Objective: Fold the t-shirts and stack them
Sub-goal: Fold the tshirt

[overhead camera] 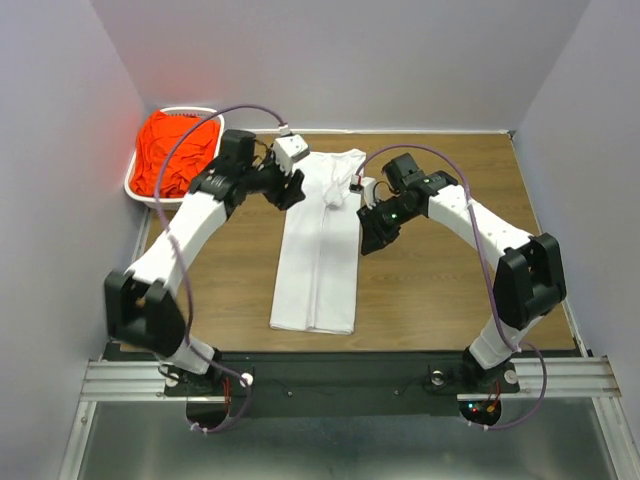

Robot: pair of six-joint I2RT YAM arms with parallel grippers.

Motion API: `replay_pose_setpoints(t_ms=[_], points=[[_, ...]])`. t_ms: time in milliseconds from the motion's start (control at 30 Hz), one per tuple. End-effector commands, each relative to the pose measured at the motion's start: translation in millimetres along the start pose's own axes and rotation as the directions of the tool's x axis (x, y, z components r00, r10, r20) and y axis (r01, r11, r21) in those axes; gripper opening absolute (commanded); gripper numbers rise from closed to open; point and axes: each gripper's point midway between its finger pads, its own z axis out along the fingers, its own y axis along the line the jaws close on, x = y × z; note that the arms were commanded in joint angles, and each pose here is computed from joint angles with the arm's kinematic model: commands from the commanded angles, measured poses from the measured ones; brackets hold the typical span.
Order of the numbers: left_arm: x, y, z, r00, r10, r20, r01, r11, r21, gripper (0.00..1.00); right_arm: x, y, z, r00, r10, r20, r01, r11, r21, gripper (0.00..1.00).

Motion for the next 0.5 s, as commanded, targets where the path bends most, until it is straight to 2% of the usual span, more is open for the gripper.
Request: replay_pose_setpoints(t_ms=[0,33,67,100,200,300,367,400,467], points=[[26.8,-67.6,-52.2,0.960,0.279,0.031,-0.281,0.953,0.115,0.66,-9.6,-7.8,2.7,0.999,0.027,0.040,-0.028,0.999,0.026,0.27],[62.7,-93.4,-49.0,0.937,0.349,-0.031,-0.338,0.923,0.183,0.66,-12.1,-6.2,4.6,0.998,0.044,0.046,-0.044,0.999,0.011,0.27],[80.4,-112.2,-51.8,0.919,0.390,-0.064,-0.368,0.903,0.221,0.65,-13.5,-7.6,8.8,0.997,0.058,0.043,-0.058,0.998,0.001,0.27],[114.9,-125.1,-63.1,0.899,0.416,-0.138,-0.379,0.896,0.233,0.64,-15.0,-4.1,10.7,0.996,0.074,0.044,-0.073,0.997,-0.026,0.27],[159.6,-154.8,-78.1,0.843,0.504,-0.186,-0.441,0.847,0.296,0.63,-9.3,1.4,16.3,0.996,0.080,0.029,-0.078,0.994,-0.079,0.27],[182.2,-154.0,-91.8,0.791,0.572,-0.218,-0.496,0.807,0.319,0.62,12.6,9.8,17.1,0.999,-0.035,0.002,0.035,0.998,-0.045,0.27],[198.4,-152.1,-96.1,0.760,0.606,-0.234,-0.523,0.785,0.331,0.62,41.7,25.8,24.5,0.983,-0.172,-0.055,0.172,0.985,-0.009,0.30],[197.8,-151.2,-97.3,0.750,0.625,-0.218,-0.549,0.771,0.323,0.62,49.0,40.6,34.5,0.966,-0.248,-0.074,0.248,0.969,-0.017,0.32],[205.1,-151.4,-94.0,0.754,0.619,-0.219,-0.544,0.775,0.320,0.62,65.2,34.1,50.0,0.942,-0.305,-0.138,0.315,0.948,0.052,0.32]])
